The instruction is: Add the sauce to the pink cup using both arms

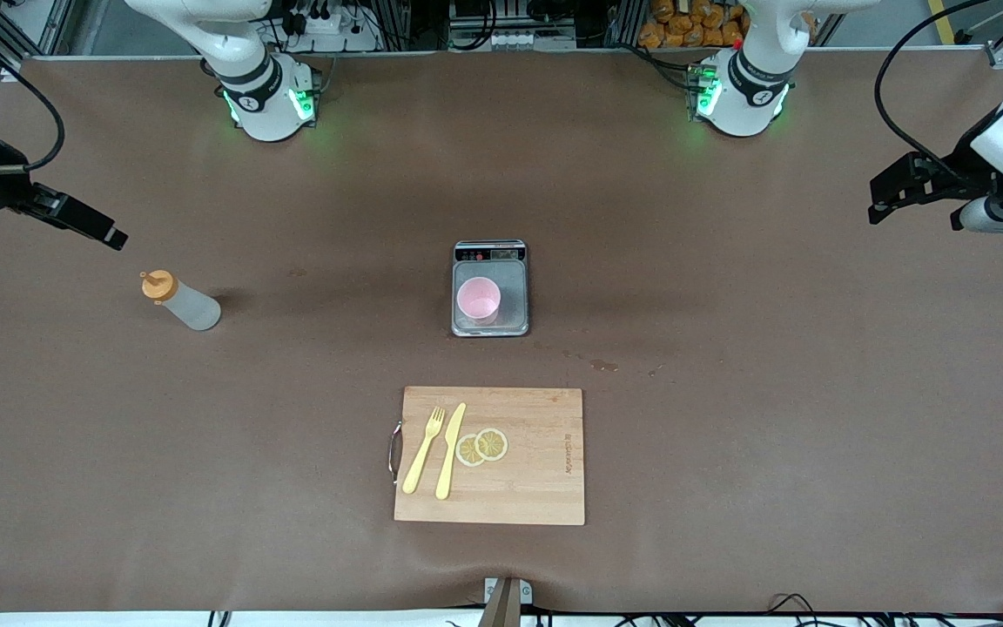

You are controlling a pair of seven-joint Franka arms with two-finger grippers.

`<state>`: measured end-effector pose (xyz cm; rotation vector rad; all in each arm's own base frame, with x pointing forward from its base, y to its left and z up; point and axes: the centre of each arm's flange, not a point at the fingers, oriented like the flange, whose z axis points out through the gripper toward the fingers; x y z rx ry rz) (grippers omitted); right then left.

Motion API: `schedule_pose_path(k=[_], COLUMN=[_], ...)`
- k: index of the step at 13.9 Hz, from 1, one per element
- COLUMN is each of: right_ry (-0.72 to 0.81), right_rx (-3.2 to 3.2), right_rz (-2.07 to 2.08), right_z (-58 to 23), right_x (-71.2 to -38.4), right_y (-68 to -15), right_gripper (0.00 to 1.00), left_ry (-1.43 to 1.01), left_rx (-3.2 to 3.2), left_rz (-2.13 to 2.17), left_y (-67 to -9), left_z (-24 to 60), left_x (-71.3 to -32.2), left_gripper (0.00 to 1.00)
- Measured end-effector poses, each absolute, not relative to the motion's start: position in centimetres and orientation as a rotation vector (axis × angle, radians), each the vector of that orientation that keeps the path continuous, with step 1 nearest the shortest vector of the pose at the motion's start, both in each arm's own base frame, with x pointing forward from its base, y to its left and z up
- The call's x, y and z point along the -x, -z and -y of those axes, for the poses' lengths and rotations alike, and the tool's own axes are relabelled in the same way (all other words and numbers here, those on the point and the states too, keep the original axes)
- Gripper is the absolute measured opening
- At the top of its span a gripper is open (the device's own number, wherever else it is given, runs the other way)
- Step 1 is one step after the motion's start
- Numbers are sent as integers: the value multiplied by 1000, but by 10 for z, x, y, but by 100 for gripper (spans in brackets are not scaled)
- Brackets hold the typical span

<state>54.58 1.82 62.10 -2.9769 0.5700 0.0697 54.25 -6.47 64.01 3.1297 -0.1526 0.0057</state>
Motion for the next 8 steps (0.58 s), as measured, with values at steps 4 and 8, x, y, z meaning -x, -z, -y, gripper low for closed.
schedule_pose_path(k=[4, 8], right_ry=[-27, -23], right_rx=[3025, 3042], right_rz=[-536, -520], right_z=[-25, -30], right_x=[-552, -554], right_y=[-629, -628], right_gripper=[100, 100], left_ry=[15, 6], left_rx=[-3130, -3129], left_rz=[152, 153], left_y=[-632, -634], left_z=[65, 66], left_x=[-548, -548], left_gripper=[100, 100])
